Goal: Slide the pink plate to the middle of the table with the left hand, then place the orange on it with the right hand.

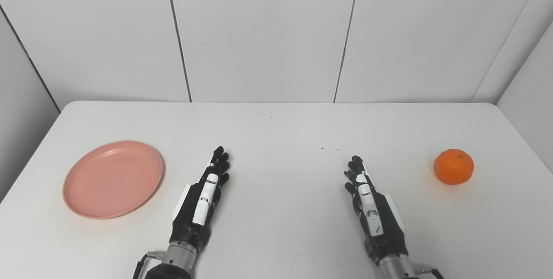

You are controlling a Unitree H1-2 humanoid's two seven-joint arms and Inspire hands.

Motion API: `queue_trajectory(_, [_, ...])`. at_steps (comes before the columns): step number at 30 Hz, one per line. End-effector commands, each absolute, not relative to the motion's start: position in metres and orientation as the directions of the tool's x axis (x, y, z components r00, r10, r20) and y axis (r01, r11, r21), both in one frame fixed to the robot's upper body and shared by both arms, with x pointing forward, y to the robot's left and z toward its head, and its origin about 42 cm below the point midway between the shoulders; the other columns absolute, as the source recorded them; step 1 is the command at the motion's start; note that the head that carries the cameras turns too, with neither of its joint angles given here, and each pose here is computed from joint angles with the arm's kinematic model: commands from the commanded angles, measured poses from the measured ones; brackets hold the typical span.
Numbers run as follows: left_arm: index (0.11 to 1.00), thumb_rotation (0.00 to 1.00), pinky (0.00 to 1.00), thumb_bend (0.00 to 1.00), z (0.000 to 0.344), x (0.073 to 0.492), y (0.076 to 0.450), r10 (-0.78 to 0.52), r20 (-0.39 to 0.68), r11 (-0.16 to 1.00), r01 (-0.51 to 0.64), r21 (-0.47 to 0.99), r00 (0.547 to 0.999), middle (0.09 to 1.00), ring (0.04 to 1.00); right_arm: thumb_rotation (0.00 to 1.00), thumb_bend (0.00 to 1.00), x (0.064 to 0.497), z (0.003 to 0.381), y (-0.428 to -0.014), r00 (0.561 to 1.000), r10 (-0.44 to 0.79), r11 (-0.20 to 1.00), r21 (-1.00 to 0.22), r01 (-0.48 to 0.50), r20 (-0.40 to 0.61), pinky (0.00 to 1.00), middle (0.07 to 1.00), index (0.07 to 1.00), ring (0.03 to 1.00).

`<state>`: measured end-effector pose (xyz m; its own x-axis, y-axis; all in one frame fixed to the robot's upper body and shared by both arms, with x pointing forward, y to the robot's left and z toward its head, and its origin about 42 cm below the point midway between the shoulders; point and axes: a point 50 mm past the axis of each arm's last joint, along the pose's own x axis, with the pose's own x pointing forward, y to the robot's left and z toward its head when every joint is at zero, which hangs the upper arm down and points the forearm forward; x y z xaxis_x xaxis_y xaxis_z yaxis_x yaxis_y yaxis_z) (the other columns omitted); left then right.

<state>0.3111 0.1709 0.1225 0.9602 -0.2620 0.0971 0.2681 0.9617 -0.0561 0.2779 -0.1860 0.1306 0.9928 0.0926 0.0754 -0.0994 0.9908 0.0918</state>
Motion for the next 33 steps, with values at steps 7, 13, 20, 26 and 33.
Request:
queue_trajectory(7, [1.000,1.00,1.00,0.38,0.1311,0.3175,0.1686,-0.261,0.131,0.961,0.270,-0.058,0.956,1.000,1.000,1.00,0.38,0.2852,0.1477,-0.1828,0.985,0.108,0.989,0.087,-0.120,0.132,1.00,1.000,1.000,1.000])
queue_trajectory(13, [1.000,1.00,1.00,0.39,0.1316,0.3175,0.1689,-0.263,0.129,0.960,0.273,-0.062,0.956,1.000,1.000,1.00,0.38,0.2856,0.1485,-0.1821,0.986,0.102,0.990,0.088,-0.114,0.130,1.00,1.000,1.000,1.000])
queue_trajectory(20, [1.000,1.00,1.00,0.40,0.1317,0.3177,0.1692,-0.264,0.126,0.960,0.273,-0.062,0.956,1.000,1.000,1.00,0.37,0.2864,0.1483,-0.1821,0.985,0.105,0.989,0.094,-0.118,0.134,1.00,1.000,1.000,1.000])
queue_trajectory(26, [1.000,1.00,1.00,0.39,0.1321,0.3176,0.1692,-0.265,0.129,0.959,0.275,-0.065,0.956,1.000,1.000,1.00,0.38,0.2859,0.1485,-0.1824,0.986,0.106,0.989,0.092,-0.118,0.127,1.00,1.000,1.000,1.000])
queue_trajectory(33, [1.000,1.00,1.00,0.39,0.1313,0.3171,0.1674,-0.261,0.127,0.961,0.270,-0.064,0.957,1.000,1.000,1.00,0.38,0.2850,0.1490,-0.1836,0.986,0.104,0.990,0.081,-0.115,0.129,1.00,1.000,1.000,1.000])
